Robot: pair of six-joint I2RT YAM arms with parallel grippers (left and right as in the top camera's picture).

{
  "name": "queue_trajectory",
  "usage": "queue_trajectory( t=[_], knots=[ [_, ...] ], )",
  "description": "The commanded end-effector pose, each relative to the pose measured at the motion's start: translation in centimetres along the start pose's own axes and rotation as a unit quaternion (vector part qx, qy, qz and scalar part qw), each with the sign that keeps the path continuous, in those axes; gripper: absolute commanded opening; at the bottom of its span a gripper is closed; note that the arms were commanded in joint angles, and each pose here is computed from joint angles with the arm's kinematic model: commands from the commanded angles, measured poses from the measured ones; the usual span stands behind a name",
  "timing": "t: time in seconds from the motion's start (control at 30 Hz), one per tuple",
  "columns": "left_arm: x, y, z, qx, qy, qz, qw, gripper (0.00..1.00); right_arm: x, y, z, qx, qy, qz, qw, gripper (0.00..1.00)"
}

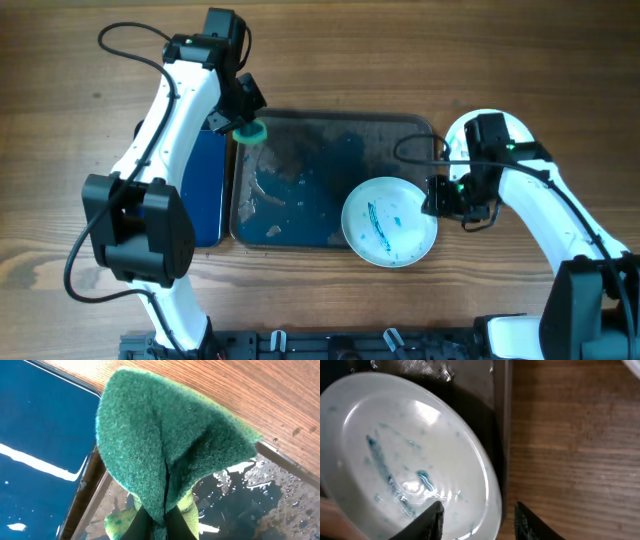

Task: Clean dirty plates on tray and stack at the side
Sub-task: 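Grip the last plate with the right gripper and slide it to the tray center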

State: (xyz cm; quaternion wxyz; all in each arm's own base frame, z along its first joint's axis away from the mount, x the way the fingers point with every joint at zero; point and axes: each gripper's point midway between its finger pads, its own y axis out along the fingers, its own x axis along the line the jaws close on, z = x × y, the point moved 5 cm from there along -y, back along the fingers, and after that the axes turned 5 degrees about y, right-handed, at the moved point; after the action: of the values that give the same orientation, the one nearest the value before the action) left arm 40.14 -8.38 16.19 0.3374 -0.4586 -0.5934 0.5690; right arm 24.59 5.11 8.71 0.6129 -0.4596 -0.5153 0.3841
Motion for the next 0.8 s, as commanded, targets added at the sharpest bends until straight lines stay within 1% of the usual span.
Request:
queue_trajectory(
  t=[0.0,0.17,0.2,0.27,0.33,0.5,0.57,0.67,0.73,0.77],
  knots=[
    [-0.9,-1.8,-0.2,-0.028,0.023,0.013,0.999,0.04,-0.5,1.1,0.3,-0.009,-0.005,0.007,1.000,0.42],
    [-1.0,-1.8,-0.2,-0.029,0.025,0.014,0.999,0.04,-0.9,2.7,1.0,-0.013,-0.006,-0.004,1.000,0.29],
    [-1.0,-1.8,-0.2,-0.029,0.025,0.014,0.999,0.04,-1.0,2.8,1.0,-0.014,-0.006,-0.004,1.000,0.26],
    [-1.0,-1.8,-0.2,-0.029,0.025,0.014,0.999,0.04,-1.0,2.8,0.9,-0.014,-0.006,-0.004,1.000,0.13],
    [-1.0,-1.8,-0.2,-0.029,0.025,0.014,0.999,0.04,-1.0,2.8,0.9,-0.014,-0.006,-0.003,1.000,0.04],
    [-1.0,-1.8,-0.2,-0.029,0.025,0.014,0.999,0.04,-0.8,2.2,0.6,-0.016,0.007,-0.002,1.000,0.04],
    [-1.0,-1.8,-0.2,-0.029,0.025,0.014,0.999,0.04,0.0,0.5,0.0,-0.013,0.019,-0.005,1.000,0.04],
    [-1.0,-1.8,-0.2,-0.029,0.025,0.014,0.999,0.04,2.5,-3.4,-2.1,-0.034,0.010,-0.023,0.999,0.04],
    [-1.0,-1.8,-0.2,-0.029,0.025,0.014,0.999,0.04,5.5,-4.7,-3.3,-0.065,0.031,-0.041,0.997,0.04],
    [-1.0,-1.8,-0.2,-0.028,0.024,0.014,0.999,0.04,6.7,-4.6,-3.6,-0.083,0.058,-0.041,0.994,0.04]
  ],
)
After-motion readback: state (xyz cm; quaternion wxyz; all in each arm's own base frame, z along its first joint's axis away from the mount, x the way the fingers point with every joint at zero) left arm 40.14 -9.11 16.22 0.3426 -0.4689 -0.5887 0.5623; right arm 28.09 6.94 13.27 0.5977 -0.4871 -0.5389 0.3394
